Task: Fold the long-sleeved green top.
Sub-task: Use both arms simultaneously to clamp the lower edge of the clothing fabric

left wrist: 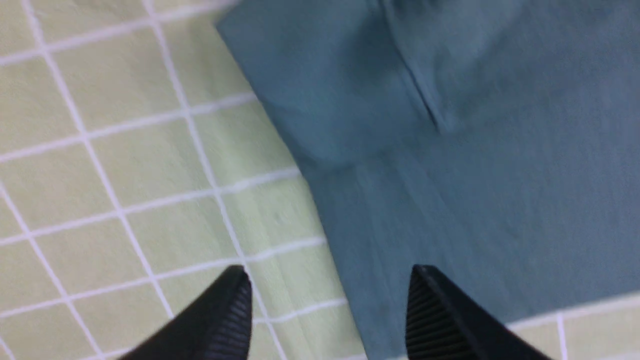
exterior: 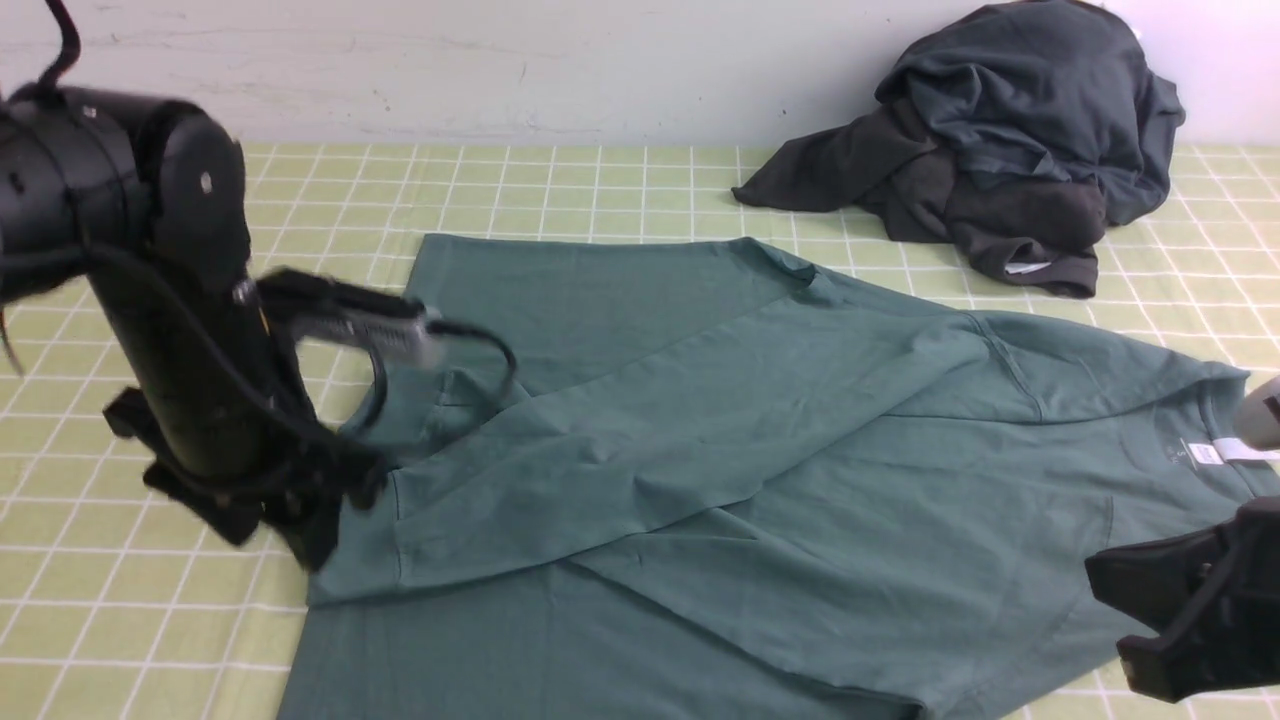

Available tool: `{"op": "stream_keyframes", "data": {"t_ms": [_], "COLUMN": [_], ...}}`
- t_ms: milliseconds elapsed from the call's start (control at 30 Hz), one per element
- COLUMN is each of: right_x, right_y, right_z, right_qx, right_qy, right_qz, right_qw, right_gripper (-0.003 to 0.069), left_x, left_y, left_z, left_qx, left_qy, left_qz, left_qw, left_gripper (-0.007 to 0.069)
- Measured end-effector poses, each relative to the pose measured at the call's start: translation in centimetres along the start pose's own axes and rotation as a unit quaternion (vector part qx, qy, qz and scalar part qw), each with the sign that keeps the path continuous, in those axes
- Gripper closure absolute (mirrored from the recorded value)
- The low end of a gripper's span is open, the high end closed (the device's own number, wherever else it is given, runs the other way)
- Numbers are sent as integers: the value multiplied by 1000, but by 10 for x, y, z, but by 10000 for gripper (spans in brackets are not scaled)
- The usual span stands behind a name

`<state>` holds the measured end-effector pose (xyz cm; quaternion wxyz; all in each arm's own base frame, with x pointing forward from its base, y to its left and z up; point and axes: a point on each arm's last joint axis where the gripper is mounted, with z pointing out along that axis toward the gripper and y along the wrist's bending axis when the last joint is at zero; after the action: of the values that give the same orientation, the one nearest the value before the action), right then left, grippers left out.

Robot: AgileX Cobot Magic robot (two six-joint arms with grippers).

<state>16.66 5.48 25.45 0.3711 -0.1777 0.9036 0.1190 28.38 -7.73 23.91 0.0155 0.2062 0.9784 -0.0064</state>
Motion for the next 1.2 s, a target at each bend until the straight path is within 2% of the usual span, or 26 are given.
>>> {"op": "stream_keyframes", "data": {"t_ms": [33,67,167,333,467,633,667,700,733,900,1033,1133,1200], "right_x": [0,-1,-1,-2,-2,-2,-2,-2,-2,-3,-8,-10,-9], "right_y": [0,1,2,4,6,6,6,6,6,10,18,18,11], "right_z": [0,0,0,0,0,0,0,0,0,-5,-18,-18,-6], "right_qx": [-1,-5,-12,-23,-30,-33,-33,-33,-33,-50,-67,-63,-48], "right_qy": [0,-3,-7,-12,-12,-11,-11,-11,-10,-24,-79,-86,-48], "right_qz": [-2,-7,-18,-29,-31,-29,-29,-29,-31,-61,-138,-198,-255], "right_qw": [1000,1000,1000,999,999,999,999,999,999,997,985,974,965], "right_gripper": [667,667,667,667,667,667,667,667,667,667,666,650,580], "left_x": [3,20,43,64,61,57,57,57,57,57,61,65,66], "left_y": [-4,-23,-43,-51,-50,-49,-49,-49,-49,-49,-49,-48,-48], "left_z": [3,13,40,72,83,84,84,84,82,60,36,30,28], "left_qx": [0,-2,3,4,-16,-25,-25,-25,-26,-27,-31,-31,-30], "left_qy": [5,-2,13,18,-14,-32,-32,-33,-34,-46,-54,-50,-46], "left_qz": [12,100,236,355,362,333,332,319,308,255,233,232,229], "left_qw": [1000,995,972,935,932,942,942,947,950,965,970,971,972], "left_gripper": [222,221,230,269,354,517,524,583,602,620,620,620,620]}}
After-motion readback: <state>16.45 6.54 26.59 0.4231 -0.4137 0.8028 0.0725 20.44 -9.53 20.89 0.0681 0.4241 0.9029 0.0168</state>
